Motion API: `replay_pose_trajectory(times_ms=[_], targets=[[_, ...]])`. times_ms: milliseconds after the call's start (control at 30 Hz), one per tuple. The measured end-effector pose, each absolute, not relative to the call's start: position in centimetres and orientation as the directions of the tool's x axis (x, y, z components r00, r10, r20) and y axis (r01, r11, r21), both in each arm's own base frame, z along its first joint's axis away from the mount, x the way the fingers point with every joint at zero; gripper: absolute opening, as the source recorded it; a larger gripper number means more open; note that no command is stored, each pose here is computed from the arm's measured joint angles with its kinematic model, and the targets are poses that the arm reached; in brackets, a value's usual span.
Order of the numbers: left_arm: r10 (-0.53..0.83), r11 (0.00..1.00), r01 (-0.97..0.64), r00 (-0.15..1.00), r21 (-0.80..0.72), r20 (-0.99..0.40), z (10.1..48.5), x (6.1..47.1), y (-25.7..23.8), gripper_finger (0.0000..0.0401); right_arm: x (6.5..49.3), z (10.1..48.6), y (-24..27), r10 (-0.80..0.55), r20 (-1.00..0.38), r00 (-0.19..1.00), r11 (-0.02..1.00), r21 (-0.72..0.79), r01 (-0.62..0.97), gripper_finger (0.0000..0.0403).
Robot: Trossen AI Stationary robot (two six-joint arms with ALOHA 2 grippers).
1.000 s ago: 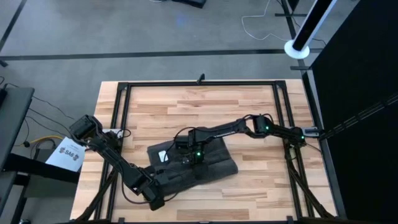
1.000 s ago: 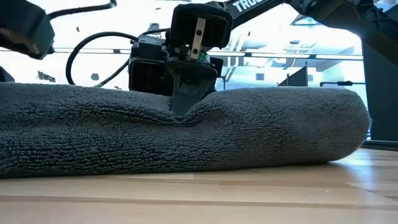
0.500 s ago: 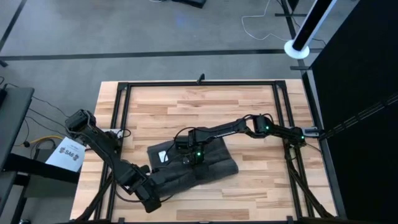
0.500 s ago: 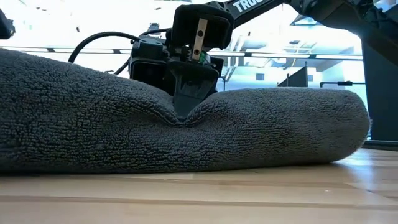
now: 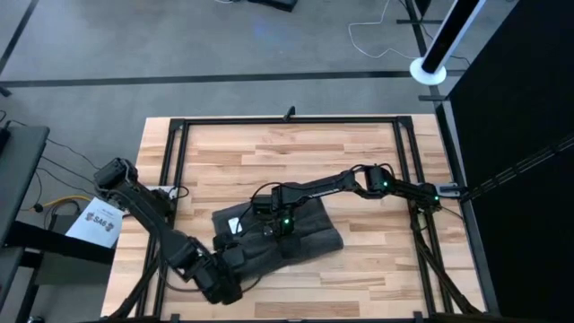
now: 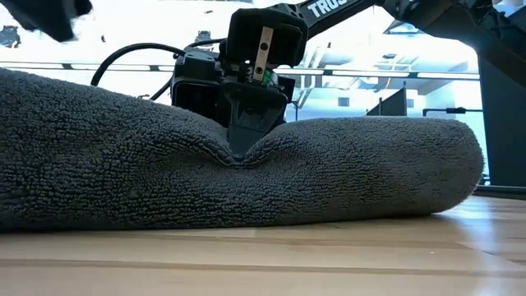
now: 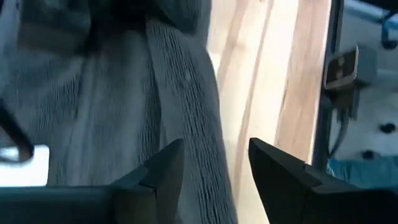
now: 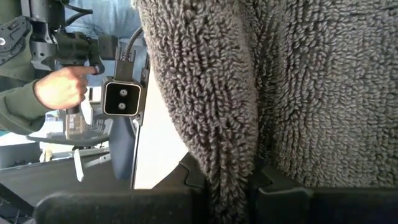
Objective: Roll towel
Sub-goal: Roll the black towel
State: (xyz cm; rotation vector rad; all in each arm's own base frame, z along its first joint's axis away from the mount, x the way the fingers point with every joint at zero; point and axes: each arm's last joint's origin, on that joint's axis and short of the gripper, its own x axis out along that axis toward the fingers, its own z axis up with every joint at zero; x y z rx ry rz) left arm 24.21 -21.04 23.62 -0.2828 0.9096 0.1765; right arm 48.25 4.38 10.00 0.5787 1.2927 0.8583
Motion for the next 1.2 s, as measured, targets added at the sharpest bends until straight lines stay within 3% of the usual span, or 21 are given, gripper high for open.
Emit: replay_pose_trajectory(times_ms=[233,400,533,667,1000,1200], targets=[[0.091,0.96,-0.269,0.571,-0.082,-0.816,20.7,26.5,-19.5,0.0212,48.2,10.0,4.3,0.812,-0.581,0.048,0.576,0.787,-0.222,0.0024],[0.059,0.961,-0.261,0.499,-0.085,-0.865,18.6,27.5,-19.4,0.0237,48.2,10.0,4.4,0.812,-0.582,0.046,0.576,0.786,-0.223,0.0024],[0.017,0.957,-0.259,0.495,-0.128,-0.869,17.9,28.2,-19.7,0.0234,48.2,10.0,4.4,0.811,-0.584,0.045,0.578,0.785,-0.225,0.0024],[-0.031,0.948,-0.262,0.492,-0.182,-0.87,17.9,28.5,-19.7,0.0192,48.2,10.0,4.4,0.81,-0.584,0.045,0.578,0.785,-0.225,0.0024],[-0.144,0.942,-0.203,0.472,-0.266,-0.87,17.5,28.7,-19.7,0.0018,48.2,10.1,4.5,0.825,-0.564,0.04,0.558,0.8,-0.22,0.0024],[-0.18,0.956,-0.122,0.479,-0.268,-0.859,17.6,28.9,-19.8,0.0015,48.1,10.2,4.5,0.861,-0.507,0.028,0.5,0.838,-0.22,0.0024]])
